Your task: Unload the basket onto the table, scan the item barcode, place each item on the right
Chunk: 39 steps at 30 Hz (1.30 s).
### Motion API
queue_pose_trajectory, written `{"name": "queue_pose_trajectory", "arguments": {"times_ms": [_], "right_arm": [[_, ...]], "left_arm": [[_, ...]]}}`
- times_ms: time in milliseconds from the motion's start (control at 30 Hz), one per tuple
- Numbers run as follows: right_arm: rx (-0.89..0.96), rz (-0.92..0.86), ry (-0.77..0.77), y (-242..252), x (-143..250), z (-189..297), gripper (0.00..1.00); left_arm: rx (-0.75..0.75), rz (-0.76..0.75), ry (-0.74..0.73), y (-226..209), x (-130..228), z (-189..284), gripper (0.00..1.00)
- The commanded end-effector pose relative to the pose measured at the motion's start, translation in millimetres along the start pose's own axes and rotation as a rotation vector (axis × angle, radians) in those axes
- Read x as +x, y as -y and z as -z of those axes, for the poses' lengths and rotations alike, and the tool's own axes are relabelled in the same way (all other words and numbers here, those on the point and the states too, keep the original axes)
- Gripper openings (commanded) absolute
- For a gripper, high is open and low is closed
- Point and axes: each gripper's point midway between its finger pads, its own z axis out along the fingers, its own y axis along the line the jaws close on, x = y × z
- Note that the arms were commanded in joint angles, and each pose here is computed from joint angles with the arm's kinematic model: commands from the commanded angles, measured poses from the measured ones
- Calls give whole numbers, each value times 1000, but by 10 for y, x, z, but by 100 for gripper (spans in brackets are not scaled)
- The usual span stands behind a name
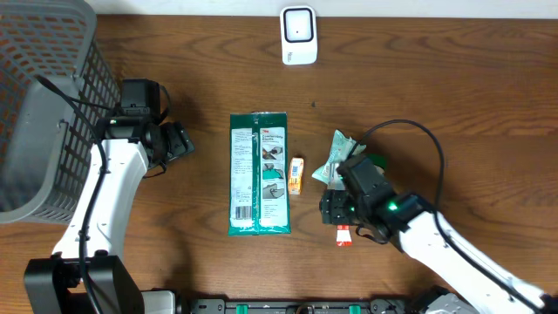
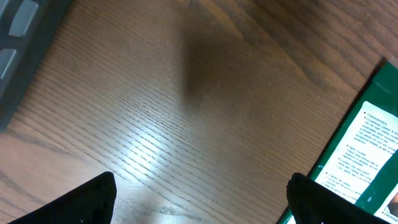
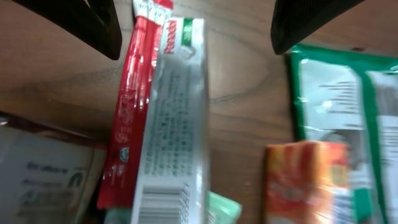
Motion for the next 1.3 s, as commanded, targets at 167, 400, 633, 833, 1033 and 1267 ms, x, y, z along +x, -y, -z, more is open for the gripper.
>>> {"name": "queue_pose_trajectory", "arguments": {"times_ms": [167,400,633,833,1033,1267], "right_arm": [[71,-13,-50,44,107,-285,63],[83,-17,-30,73,59,-266,38],[89,10,-23,82,-3,-218,21],[78,9,-2,60,-63,-123,22],[38,26,33,22,-130,6,27],[-63,59,69,-131,-188,182,23]], "left_arm": [[-12,-1,14,-26,-36,19,89],[-12,-1,14,-26,-36,19,89],[-12,-1,14,-26,-36,19,89],[-12,-1,14,-26,-36,19,89],[-12,-1,14,-26,-36,19,89],[-12,-1,14,-26,-36,19,89]]}}
